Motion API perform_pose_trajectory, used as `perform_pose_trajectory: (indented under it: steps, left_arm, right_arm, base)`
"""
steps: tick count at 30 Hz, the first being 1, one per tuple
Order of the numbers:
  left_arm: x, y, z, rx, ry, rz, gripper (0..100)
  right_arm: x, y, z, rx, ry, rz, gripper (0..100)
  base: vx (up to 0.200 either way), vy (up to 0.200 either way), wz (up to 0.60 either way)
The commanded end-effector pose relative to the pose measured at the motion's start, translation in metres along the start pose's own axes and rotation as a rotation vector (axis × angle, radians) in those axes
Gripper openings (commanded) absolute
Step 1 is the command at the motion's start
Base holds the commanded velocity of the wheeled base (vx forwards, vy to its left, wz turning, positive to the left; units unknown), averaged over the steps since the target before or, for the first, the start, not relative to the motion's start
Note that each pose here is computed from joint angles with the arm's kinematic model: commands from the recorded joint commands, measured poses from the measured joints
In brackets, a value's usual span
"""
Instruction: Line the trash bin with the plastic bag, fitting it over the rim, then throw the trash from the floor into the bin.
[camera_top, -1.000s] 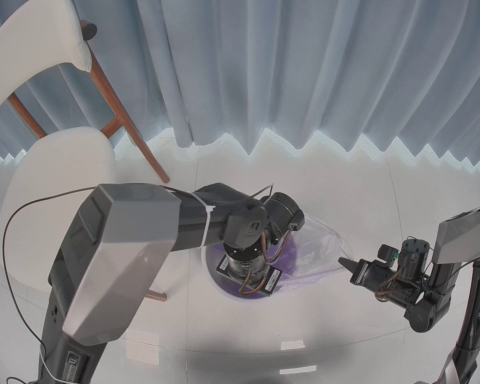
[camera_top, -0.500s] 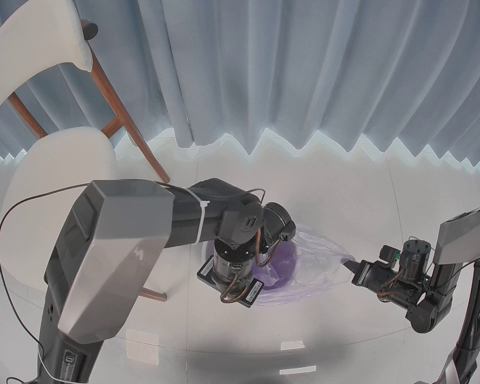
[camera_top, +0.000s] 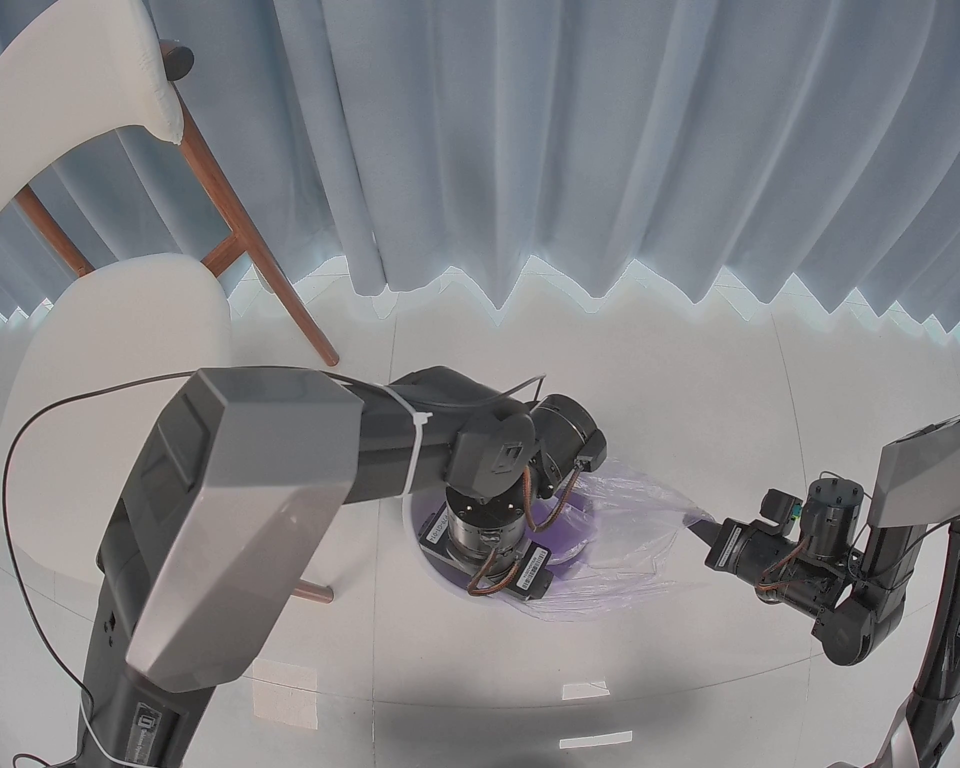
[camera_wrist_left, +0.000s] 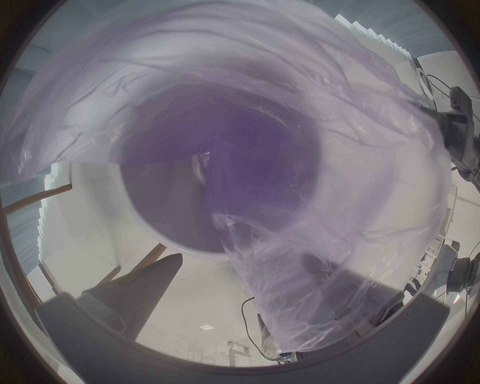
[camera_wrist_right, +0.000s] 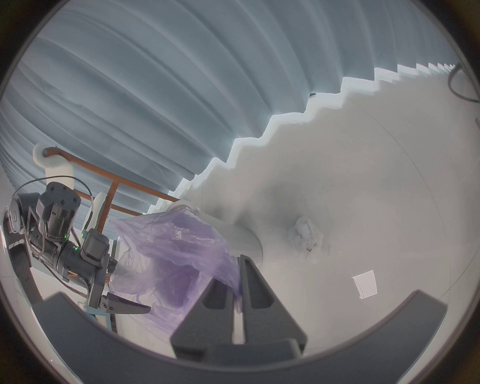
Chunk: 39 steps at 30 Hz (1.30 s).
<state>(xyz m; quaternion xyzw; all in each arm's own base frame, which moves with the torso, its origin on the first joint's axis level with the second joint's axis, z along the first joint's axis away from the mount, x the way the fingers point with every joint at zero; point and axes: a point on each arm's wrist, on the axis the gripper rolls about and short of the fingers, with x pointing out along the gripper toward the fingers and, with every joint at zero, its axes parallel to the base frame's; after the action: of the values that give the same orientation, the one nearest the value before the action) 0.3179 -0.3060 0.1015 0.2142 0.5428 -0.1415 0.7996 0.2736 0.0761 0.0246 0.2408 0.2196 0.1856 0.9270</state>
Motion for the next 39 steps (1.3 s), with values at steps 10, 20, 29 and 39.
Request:
perform_pose_trajectory:
  steps: [10,20,29,39]
  left_arm:
    - [-0.031,-0.003,-0.008,-0.026,-0.019,0.076,100]
    - [-0.037,-0.018,-0.015,-0.012,-0.016,0.105,100]
    - [-0.049,-0.01,-0.036,-0.015,0.144,0.197,100]
    - [-0.069,-0.015,-0.071,-0.083,0.387,0.341,100]
  right_arm:
    - [-0.007,0.008,-0.004,-0.007,0.016,0.023,0]
    - [-0.016,0.011,-0.017,-0.005,0.075,0.014,0]
    - [-0.025,0.01,-0.02,-0.003,0.079,-0.031,0]
    - [-0.036,0.011,-0.024,-0.011,0.104,-0.045,0]
  base:
    - [0.0,0.0,0.0]
    - [0.0,0.0,0.0]
    - [0.0,0.0,0.0]
    - [0.0,0.0,0.0]
